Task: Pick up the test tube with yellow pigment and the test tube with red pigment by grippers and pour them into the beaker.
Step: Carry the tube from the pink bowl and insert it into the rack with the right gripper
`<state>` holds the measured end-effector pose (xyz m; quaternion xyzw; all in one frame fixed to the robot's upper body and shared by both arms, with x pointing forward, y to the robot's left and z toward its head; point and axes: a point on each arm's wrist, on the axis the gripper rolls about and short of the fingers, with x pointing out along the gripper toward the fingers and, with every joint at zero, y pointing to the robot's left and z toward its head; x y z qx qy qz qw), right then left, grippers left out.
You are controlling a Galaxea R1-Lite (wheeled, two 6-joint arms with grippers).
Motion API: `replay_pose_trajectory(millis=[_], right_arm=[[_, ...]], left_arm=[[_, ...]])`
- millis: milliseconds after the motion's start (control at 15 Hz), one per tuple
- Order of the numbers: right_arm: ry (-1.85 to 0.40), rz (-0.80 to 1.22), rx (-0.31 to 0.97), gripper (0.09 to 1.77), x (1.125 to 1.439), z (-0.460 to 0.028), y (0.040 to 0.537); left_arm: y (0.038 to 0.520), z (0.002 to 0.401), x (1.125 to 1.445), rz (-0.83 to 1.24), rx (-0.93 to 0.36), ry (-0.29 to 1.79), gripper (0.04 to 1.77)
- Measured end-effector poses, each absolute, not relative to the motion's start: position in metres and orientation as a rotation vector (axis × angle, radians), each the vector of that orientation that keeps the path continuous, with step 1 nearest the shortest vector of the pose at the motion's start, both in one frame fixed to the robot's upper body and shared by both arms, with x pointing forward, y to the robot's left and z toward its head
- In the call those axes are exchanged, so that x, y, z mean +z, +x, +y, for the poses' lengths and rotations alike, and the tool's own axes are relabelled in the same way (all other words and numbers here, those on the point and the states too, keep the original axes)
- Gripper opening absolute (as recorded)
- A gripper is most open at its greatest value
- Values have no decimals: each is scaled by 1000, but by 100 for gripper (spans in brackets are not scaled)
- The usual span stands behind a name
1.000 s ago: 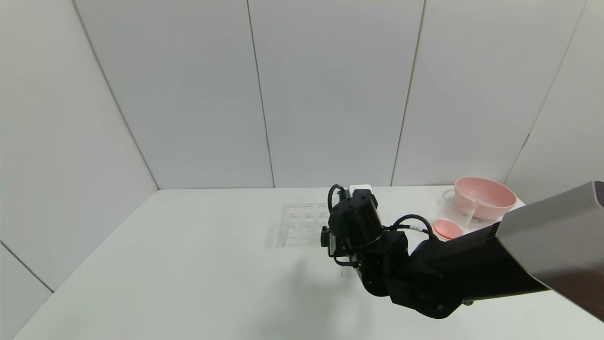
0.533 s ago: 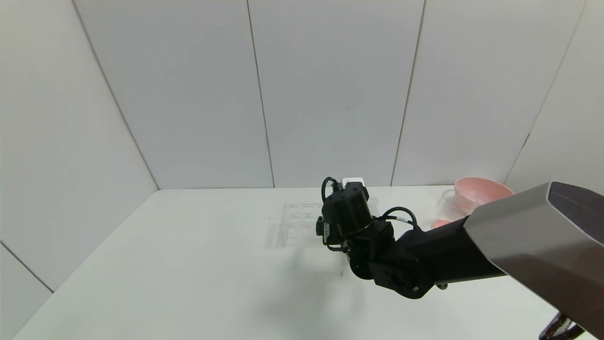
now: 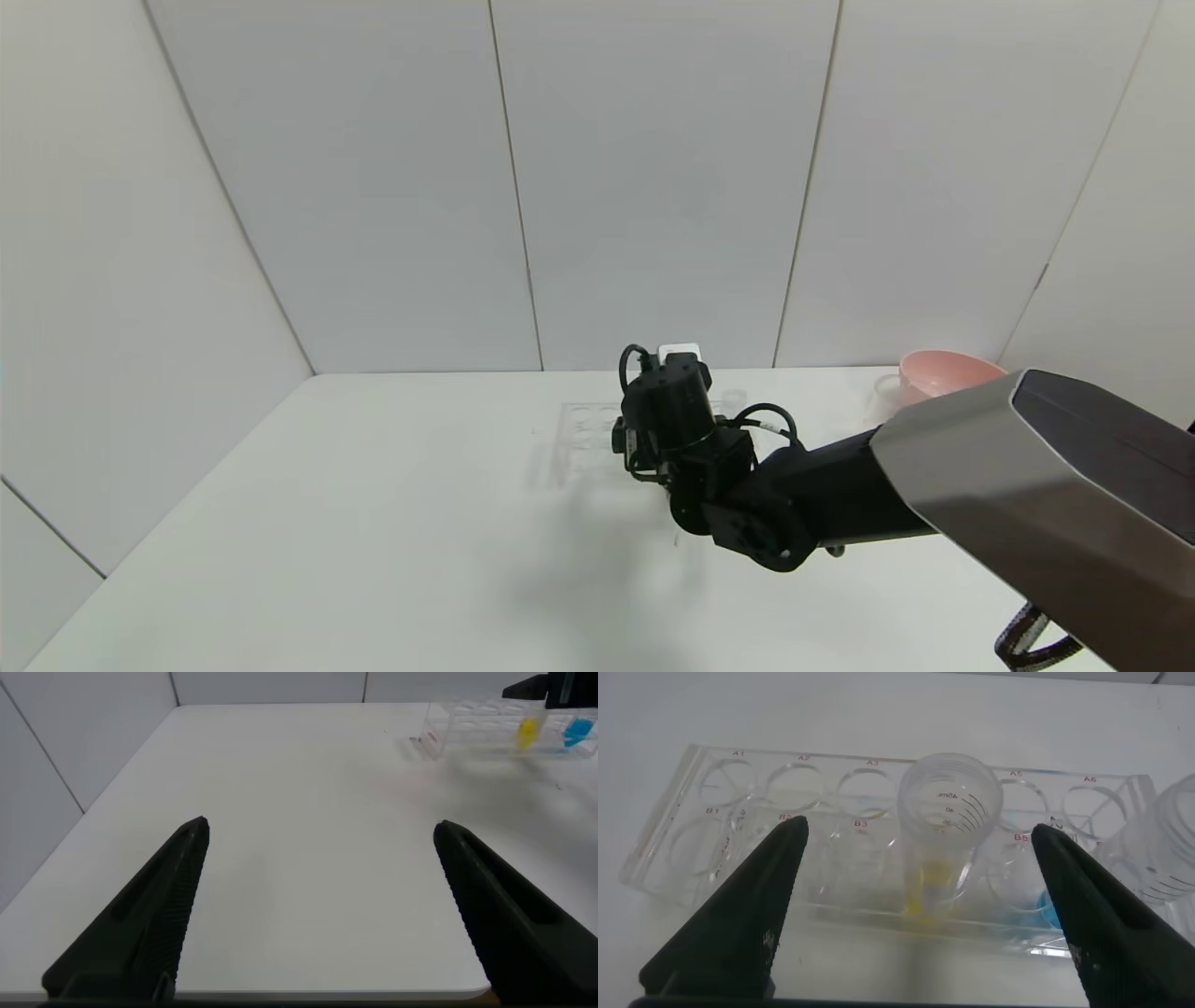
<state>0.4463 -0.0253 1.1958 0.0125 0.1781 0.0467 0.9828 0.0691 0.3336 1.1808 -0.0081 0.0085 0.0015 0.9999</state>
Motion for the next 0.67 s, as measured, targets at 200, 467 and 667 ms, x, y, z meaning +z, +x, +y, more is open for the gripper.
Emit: replay_pose_trajectory(millis=[200, 467, 667], right_arm=[[10, 343, 70, 171, 1193, -24, 454], [21, 329, 58, 171, 1192, -24, 460], [23, 326, 57, 171, 1192, -24, 462]], left_arm=[[69, 334, 1181, 17, 2, -17, 172], [69, 334, 1181, 17, 3, -17, 172], [69, 334, 1181, 17, 3, -17, 172]])
